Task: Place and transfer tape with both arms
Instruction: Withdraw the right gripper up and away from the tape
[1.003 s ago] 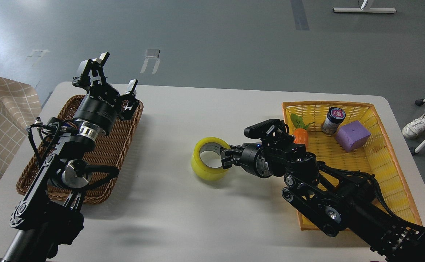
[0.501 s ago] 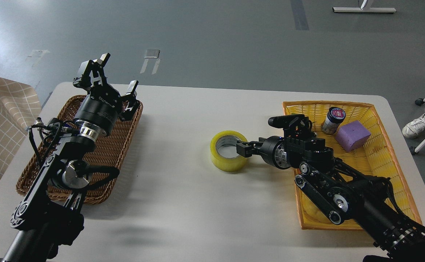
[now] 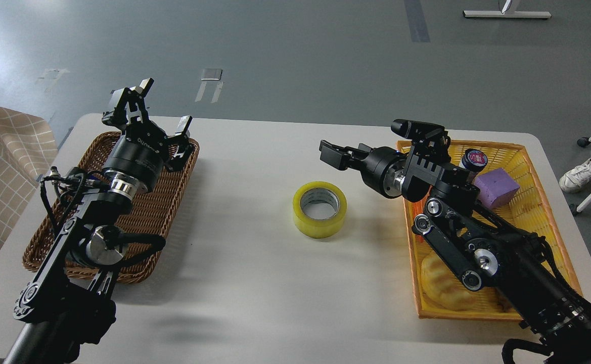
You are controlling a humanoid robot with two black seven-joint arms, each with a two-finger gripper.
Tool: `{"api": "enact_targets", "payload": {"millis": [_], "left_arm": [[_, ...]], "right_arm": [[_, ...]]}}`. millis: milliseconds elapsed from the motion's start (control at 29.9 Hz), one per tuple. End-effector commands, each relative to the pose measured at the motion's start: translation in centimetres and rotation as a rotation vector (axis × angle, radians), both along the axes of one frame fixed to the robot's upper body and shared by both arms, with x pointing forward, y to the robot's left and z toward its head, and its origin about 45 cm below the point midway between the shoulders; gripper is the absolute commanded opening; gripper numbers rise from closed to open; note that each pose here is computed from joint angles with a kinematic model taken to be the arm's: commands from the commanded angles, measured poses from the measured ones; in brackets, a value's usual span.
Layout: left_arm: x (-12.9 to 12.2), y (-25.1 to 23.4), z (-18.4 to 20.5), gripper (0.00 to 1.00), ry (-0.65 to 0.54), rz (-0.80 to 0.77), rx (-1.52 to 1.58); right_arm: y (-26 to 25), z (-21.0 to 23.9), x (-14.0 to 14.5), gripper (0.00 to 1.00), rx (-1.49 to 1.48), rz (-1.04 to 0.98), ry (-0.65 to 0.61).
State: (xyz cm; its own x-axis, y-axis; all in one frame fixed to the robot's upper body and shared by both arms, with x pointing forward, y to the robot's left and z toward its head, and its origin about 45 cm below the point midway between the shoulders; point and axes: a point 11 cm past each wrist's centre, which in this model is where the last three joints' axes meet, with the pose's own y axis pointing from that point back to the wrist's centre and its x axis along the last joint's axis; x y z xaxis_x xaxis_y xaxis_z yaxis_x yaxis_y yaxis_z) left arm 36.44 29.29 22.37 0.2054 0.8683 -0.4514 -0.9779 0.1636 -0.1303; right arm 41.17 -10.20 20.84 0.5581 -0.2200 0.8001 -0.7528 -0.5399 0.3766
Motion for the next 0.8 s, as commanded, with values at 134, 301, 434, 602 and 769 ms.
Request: {"api": "enact_targets", "payload": {"millis": [134, 301, 434, 602, 769], "left_arm": [[0.6, -0.2, 0.5, 0.98, 0.006, 0.014, -0.013], [2.3, -0.3, 0.8, 0.98, 0.106, 0.016, 0.028], [2.7, -0.2, 2.0, 0.98, 0.061, 0.019, 0.027], [2.3, 0.4, 7.5, 0.98, -0.226, 0.08, 0.034], [1.1, -0.9, 10.0, 0.98, -0.389, 0.082, 0.015]], "right_arm": [[0.5, 8.0, 0.7, 1.0, 0.164, 0.008, -0.151], [-1.7, 10.9, 1.1, 1.0, 0.451, -0.041, -0.077], [-1.2, 12.3, 0.5, 1.0, 0.595, -0.006, -0.03], [-6.0, 14.0, -0.7, 1.0, 0.732, 0.034, 0.065], [-10.1, 15.3, -2.0, 1.0, 0.892, 0.066, 0.162]]}}
